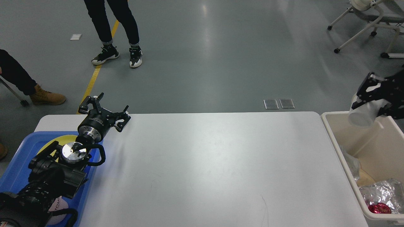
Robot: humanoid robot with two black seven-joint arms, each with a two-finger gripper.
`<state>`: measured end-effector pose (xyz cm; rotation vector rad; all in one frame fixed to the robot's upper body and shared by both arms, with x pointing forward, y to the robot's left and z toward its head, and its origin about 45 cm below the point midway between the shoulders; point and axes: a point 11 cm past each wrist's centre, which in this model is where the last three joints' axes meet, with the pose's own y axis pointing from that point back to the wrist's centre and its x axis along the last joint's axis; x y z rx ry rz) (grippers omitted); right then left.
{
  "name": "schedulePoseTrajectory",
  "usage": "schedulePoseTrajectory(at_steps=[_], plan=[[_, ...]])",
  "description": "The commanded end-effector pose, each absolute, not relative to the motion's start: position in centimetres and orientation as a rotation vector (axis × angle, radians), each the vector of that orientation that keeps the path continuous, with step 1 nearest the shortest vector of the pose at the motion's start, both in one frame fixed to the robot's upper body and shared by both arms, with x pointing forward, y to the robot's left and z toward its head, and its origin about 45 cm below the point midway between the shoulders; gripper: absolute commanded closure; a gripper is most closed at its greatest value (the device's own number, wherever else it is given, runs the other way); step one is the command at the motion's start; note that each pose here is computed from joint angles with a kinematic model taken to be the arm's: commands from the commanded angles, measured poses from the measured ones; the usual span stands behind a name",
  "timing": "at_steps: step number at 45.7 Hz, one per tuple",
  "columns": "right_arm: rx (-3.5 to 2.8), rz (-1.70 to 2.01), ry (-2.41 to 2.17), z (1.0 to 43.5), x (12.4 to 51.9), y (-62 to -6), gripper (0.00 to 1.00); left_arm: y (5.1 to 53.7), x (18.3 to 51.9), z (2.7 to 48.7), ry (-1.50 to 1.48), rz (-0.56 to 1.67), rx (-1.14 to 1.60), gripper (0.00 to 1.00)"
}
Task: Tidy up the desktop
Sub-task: 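Lift the white paper cup and carry it over the white bin, then lower the paper cup into the white bin and release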
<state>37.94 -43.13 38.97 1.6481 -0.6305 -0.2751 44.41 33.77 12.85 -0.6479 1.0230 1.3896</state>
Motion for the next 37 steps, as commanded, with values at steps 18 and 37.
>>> schedulePoseTrajectory(at_steps=[18,37], plan=[[1.534,0.011,-0.689,48.6,39.6,-41.5,0.99,33.8,44.4,12.8,1.023,1.390,-0.648,0.04],[1.316,-0.095,-0.787,47.8,38.8,-48.8,1.00,33.8,44.4,12.8,1.023,1.390,-0.648,0.04]])
